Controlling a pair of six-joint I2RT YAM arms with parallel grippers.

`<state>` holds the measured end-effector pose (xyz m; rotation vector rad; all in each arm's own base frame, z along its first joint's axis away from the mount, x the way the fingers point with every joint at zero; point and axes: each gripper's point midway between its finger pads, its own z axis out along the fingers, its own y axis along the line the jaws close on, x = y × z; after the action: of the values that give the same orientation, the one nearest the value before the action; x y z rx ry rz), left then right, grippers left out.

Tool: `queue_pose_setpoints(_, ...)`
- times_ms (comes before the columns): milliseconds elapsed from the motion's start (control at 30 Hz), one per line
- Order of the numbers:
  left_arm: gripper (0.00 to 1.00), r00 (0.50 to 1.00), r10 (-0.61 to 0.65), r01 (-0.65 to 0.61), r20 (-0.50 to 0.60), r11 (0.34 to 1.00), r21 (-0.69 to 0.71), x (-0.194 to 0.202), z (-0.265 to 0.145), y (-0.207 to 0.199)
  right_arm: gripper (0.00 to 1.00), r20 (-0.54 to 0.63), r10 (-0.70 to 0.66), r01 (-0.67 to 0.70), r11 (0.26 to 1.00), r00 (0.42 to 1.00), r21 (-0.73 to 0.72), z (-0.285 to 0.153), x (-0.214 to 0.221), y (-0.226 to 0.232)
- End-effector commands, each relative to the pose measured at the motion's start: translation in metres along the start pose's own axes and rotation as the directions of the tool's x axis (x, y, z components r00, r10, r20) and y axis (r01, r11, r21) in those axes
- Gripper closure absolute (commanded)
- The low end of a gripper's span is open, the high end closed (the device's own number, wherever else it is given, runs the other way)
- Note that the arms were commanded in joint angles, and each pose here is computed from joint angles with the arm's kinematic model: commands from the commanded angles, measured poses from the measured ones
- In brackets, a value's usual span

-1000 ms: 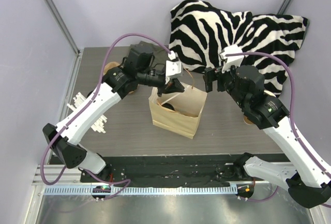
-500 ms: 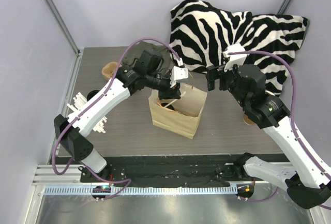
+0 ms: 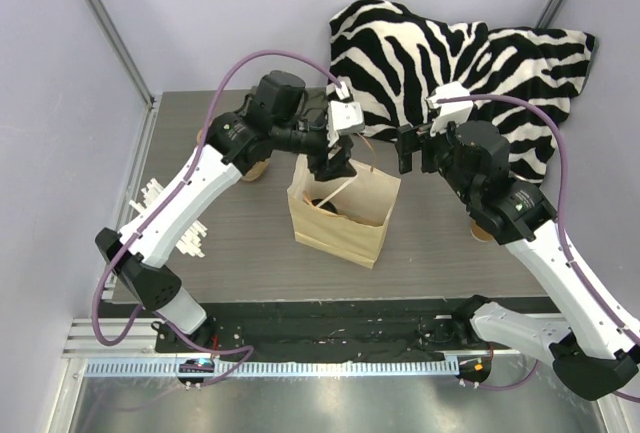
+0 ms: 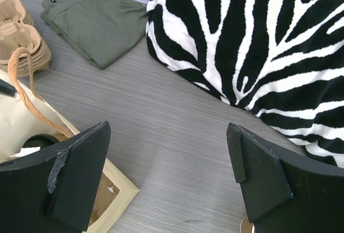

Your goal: Pack the takeout coffee

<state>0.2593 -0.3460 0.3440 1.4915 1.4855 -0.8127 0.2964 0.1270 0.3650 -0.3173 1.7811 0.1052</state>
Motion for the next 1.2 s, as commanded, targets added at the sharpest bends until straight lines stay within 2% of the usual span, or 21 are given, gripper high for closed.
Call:
queue_pose_setpoints(0,0.36,0.995,0.044,-0.040,0.091,0.998,-0.053,-0.042,-0.020,0.002,0.02,0.086,0.029,-0.029,1.000,0.996,-0.008,0.000,-0.031,0.000)
queue_pose_setpoints(100,0.38,0.998,0.047,-0.045,0.049,0.998,-0.037,-0.027,-0.020,-0.003,0.02,0.084,0.027,-0.027,1.000,0.996,-0.011,0.002,-0.030,0.001)
queue_pose_setpoints(333,0.43,0.999,-0.033,0.033,-0.028,0.999,-0.011,0.015,0.001,-0.006,0.02,0.087,0.028,-0.027,1.000,0.996,-0.013,0.001,-0.031,0.001)
queue_pose_setpoints(533,0.45,0.994,-0.083,0.082,-0.070,0.996,-0.016,0.038,0.015,-0.003,0.02,0.092,0.027,-0.026,1.000,0.995,-0.005,-0.003,-0.031,-0.002)
queue_pose_setpoints(700,0.51,0.990,-0.102,0.102,-0.098,0.995,-0.006,0.053,0.022,-0.004,0.02,0.093,0.027,-0.027,1.000,0.995,0.000,-0.005,-0.030,-0.003)
queue_pose_setpoints(900,0.65,0.987,-0.125,0.128,-0.101,0.992,0.018,0.057,0.029,-0.006,0.02,0.094,0.026,-0.027,1.000,0.995,0.006,-0.005,-0.030,-0.005)
queue_pose_setpoints(1067,0.87,0.989,-0.126,0.128,-0.077,0.992,0.016,0.043,0.023,-0.006,0.02,0.095,0.025,-0.026,1.000,0.995,0.009,-0.006,-0.030,-0.006)
queue_pose_setpoints(1100,0.94,0.989,-0.127,0.128,-0.073,0.992,0.016,0.039,0.021,-0.006,0.02,0.097,0.026,-0.027,1.000,0.995,0.009,-0.007,-0.030,-0.006)
queue_pose_setpoints(1167,0.99,0.991,-0.120,0.121,-0.058,0.992,0.016,0.027,0.012,-0.008,0.02,0.094,0.025,-0.026,1.000,0.995,0.009,-0.006,-0.029,-0.006)
